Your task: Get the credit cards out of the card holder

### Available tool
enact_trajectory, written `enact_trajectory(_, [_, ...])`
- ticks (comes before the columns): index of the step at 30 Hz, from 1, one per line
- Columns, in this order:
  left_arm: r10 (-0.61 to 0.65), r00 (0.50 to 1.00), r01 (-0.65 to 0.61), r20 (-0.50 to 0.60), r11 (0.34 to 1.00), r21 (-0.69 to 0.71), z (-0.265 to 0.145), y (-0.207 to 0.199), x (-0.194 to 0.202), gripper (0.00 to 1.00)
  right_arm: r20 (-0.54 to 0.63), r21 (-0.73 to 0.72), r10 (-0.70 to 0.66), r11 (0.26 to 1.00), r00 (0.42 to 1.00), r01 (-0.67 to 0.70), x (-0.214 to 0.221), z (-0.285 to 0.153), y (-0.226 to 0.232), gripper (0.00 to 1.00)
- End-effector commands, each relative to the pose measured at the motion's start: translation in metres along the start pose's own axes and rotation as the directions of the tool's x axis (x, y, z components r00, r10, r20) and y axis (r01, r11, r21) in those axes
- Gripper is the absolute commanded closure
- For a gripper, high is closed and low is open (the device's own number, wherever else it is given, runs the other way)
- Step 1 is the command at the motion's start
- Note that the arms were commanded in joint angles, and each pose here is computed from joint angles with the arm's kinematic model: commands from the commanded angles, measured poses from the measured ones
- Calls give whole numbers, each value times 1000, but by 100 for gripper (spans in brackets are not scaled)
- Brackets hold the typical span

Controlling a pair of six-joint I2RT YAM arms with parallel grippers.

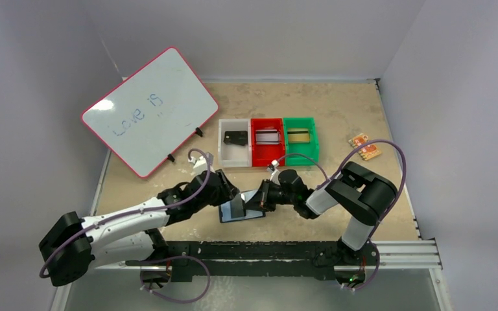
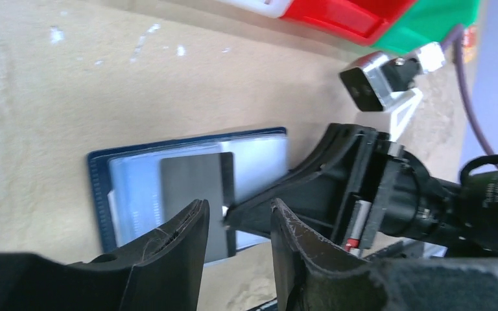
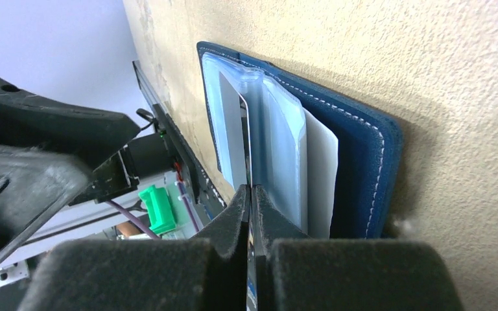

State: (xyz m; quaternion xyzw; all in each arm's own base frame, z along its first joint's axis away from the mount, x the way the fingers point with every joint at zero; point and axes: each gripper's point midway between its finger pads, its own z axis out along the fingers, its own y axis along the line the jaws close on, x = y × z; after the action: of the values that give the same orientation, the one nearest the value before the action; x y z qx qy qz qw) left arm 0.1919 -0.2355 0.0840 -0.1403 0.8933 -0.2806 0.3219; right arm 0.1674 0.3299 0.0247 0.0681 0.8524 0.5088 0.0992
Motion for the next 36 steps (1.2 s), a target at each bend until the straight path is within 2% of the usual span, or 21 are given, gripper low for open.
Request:
enact_trajectory(1, [-5, 999, 8, -41, 997, 80, 10, -18, 9, 61, 10, -8, 1, 1000, 1000, -1, -3, 1, 1, 100])
enact_trajectory(5, [-5, 996, 6, -93, 1000, 9, 26, -2, 25, 64, 11, -5, 3, 1000, 1000, -3, -2, 0, 0, 100])
enact_trajectory(11, [14, 998, -18, -69, 998, -56, 30, 18, 26, 64, 11, 2, 5, 1000, 1000, -5, -2, 0, -1, 100])
enact_trajectory(16, [28, 995, -38, -96, 994, -103, 33, 32, 34, 65, 10, 4, 6, 1000, 1000, -6, -3, 0, -1, 100])
enact_trajectory(22, [65, 995, -82, -78, 969, -231, 29, 58, 29, 69, 22, 4, 9, 1000, 1000, -9, -4, -3, 1, 100])
enact_trajectory(36, [104, 992, -121, -77, 959, -256, 25, 67, 27, 70, 56, 51, -2, 999, 998, -1, -11, -12, -1, 100])
